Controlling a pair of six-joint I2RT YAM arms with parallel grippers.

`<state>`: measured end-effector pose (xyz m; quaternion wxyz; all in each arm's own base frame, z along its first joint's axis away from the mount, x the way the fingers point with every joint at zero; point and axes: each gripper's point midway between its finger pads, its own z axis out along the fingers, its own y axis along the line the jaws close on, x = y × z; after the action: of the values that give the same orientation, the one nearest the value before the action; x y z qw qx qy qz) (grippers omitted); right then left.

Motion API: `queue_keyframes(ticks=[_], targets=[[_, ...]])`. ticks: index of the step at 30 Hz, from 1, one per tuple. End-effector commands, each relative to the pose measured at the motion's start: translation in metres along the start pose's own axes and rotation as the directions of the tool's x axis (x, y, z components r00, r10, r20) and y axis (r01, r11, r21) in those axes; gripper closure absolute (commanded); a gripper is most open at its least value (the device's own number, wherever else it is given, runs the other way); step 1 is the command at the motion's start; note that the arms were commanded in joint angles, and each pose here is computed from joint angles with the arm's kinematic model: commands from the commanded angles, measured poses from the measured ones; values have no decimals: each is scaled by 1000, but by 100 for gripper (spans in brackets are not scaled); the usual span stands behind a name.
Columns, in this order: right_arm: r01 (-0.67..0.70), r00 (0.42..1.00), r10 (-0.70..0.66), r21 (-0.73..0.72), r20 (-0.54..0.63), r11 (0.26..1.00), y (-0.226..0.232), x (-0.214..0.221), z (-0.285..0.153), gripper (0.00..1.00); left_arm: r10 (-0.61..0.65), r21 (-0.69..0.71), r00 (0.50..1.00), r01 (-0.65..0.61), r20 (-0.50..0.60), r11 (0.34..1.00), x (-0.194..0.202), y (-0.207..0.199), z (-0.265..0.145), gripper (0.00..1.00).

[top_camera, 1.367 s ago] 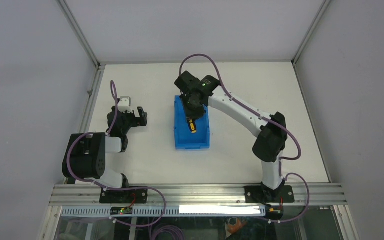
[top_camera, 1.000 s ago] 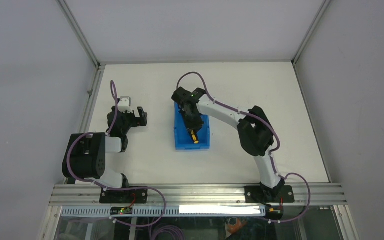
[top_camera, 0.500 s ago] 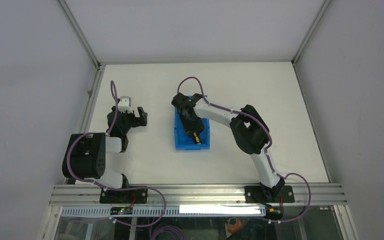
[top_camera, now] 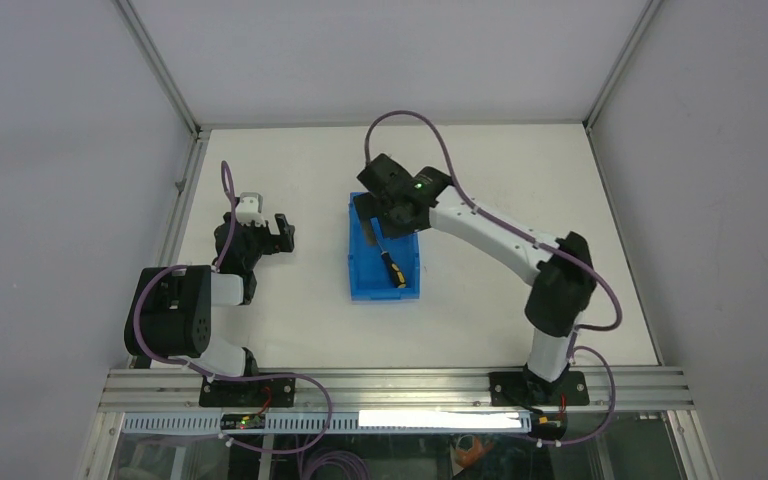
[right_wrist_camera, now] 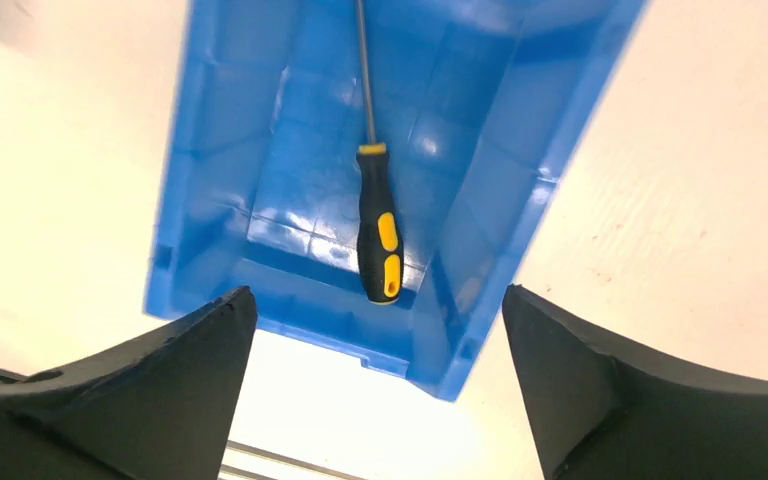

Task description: Put the screwdriver in the bin

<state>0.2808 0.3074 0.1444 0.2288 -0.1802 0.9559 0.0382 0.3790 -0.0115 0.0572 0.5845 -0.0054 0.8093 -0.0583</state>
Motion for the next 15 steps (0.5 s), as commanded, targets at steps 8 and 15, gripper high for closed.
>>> queue_keyframes(ticks=[8,15], targets=[[-189,915,194,-48,355,981,-94,-22,-88,1,11,21,996,-13,83,1000,-26,-6,4,1],[-419,856,379,44,350,907,-182,43,-49,1,11,21,996,-13,84,1000,-26,-6,4,1]])
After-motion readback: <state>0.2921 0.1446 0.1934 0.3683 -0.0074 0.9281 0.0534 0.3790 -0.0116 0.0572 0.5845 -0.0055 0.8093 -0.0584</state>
